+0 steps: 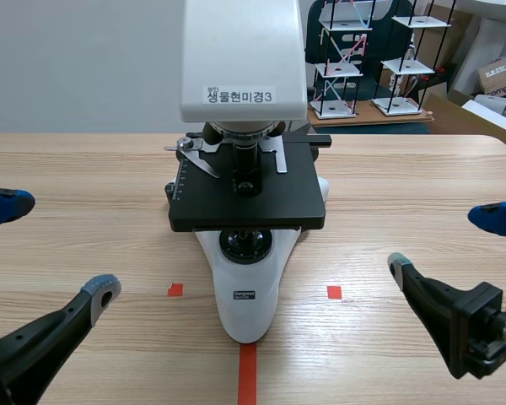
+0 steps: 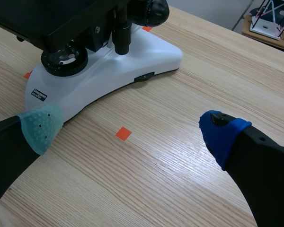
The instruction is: Return to the home posture
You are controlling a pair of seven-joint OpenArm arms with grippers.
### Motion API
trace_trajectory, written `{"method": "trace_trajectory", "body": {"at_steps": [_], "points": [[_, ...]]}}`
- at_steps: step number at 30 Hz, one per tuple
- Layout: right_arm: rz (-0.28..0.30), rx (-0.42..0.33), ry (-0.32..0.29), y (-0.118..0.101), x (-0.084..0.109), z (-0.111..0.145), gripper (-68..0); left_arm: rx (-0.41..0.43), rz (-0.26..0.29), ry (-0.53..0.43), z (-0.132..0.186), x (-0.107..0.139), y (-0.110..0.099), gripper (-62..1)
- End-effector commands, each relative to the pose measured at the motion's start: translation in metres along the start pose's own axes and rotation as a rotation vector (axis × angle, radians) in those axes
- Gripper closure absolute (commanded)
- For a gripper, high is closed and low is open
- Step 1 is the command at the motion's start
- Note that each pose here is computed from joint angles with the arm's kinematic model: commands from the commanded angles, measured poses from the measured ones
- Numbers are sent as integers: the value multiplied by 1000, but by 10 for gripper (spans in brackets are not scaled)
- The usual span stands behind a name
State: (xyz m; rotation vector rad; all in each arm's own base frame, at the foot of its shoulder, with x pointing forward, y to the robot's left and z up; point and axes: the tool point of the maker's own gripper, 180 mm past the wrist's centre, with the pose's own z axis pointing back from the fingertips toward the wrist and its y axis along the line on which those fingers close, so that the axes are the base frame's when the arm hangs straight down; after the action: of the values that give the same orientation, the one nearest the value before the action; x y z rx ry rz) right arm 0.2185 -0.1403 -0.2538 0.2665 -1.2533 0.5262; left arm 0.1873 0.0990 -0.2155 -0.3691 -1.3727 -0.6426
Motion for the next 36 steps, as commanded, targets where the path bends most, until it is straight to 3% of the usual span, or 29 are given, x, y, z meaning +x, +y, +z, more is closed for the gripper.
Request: {"method": "trace_trajectory", "body": {"at_steps": [1, 36], "points": [[7, -4, -32, -2, 9, -1, -638, 2, 10, -34, -1, 8, -1, -623], [8, -4, -32, -2, 9, -1, -638, 2, 12, -26, -1, 7, -1, -623]]}}
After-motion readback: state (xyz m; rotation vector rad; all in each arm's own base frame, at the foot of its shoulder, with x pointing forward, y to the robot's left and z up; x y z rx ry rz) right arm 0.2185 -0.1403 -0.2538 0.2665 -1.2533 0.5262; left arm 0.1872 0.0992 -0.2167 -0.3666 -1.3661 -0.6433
